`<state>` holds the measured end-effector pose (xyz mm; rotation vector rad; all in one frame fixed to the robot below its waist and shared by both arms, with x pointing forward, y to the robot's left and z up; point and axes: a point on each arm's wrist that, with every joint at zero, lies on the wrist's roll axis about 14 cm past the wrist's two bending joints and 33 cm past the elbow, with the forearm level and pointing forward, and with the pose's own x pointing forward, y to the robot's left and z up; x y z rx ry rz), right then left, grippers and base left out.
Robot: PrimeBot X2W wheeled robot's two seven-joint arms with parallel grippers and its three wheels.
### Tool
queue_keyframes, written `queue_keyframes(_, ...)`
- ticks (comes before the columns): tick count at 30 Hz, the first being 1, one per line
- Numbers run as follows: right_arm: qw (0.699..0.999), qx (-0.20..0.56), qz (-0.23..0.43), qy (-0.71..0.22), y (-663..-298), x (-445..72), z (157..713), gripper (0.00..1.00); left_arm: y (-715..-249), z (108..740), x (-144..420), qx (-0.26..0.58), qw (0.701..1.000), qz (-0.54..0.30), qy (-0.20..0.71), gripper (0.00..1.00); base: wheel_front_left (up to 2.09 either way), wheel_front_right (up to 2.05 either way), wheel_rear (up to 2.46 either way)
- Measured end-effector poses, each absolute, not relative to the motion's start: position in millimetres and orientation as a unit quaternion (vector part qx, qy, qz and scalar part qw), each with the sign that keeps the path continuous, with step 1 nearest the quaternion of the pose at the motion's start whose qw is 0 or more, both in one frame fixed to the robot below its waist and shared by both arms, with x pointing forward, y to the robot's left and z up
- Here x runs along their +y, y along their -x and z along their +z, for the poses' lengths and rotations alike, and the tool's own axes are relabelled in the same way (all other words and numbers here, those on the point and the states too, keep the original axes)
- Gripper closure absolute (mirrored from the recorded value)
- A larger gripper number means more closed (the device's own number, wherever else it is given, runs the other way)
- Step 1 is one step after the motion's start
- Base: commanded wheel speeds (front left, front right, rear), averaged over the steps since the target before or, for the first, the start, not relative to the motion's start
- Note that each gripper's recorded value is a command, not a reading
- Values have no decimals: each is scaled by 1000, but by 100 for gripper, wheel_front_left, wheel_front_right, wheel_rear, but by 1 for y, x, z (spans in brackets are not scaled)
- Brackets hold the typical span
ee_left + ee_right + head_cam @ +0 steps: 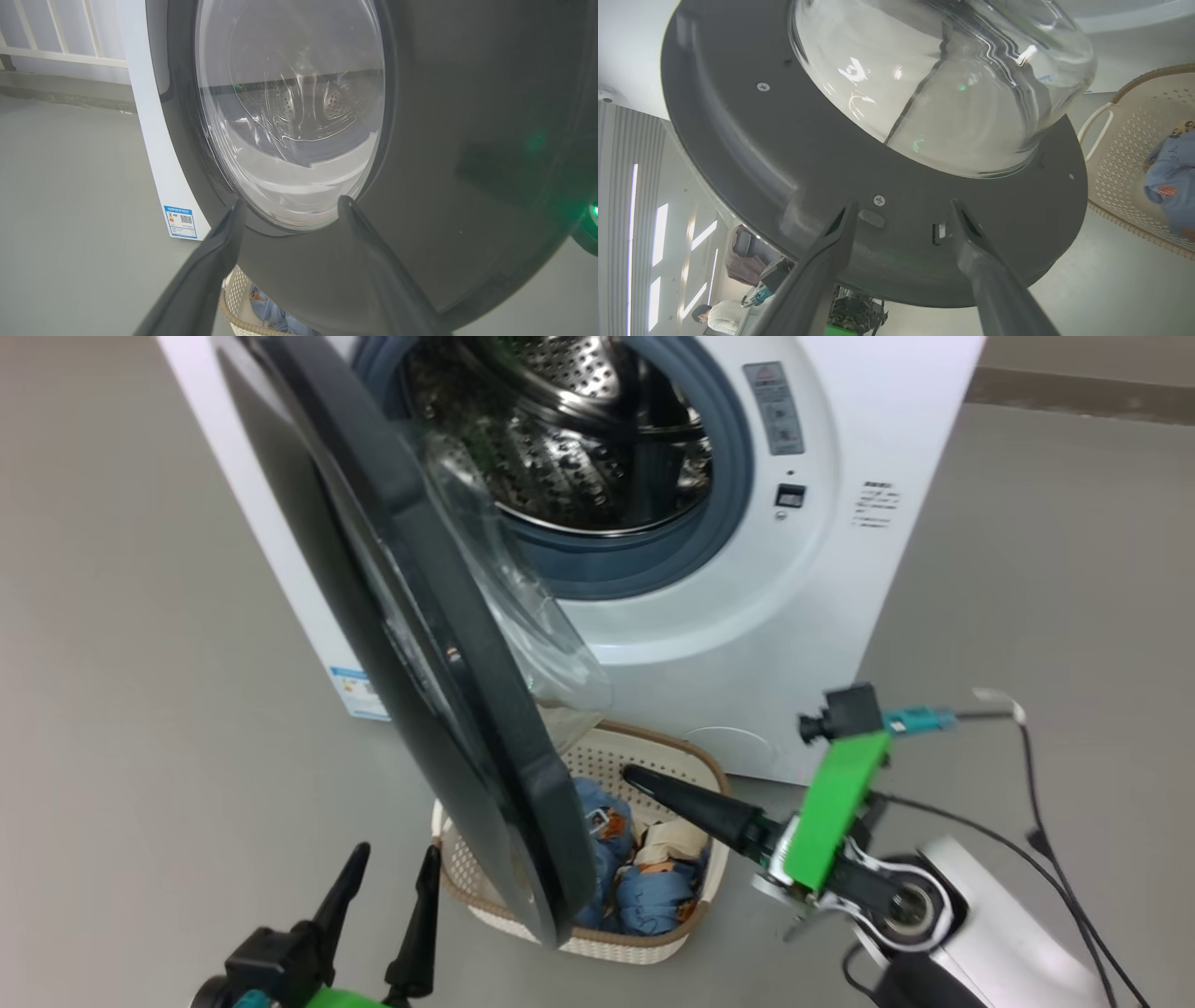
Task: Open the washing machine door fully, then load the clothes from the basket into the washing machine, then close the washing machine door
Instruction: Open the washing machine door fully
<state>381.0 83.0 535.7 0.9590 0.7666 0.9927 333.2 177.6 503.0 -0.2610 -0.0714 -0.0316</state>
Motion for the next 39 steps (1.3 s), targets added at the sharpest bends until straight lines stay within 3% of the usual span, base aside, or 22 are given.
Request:
queue_keyframes(22,808,271,234,-468,-379,-64,474,0,-339,497,157,-24,991,-57,121,0,0,0,0)
queue_keyframes(29,876,210,168,-400,-382,-117,462,0,-341,497,156,-24,991,-60,121,0,0,0,0)
queue_keyframes(32,919,182,145,-318,-381,-144,450,0,-340,495,155,-20,991,-60,121,0,0,0,0)
queue_keyframes(39,949,160,134,-235,-373,-161,436,0,-339,497,156,-23,991,-59,121,0,0,0,0)
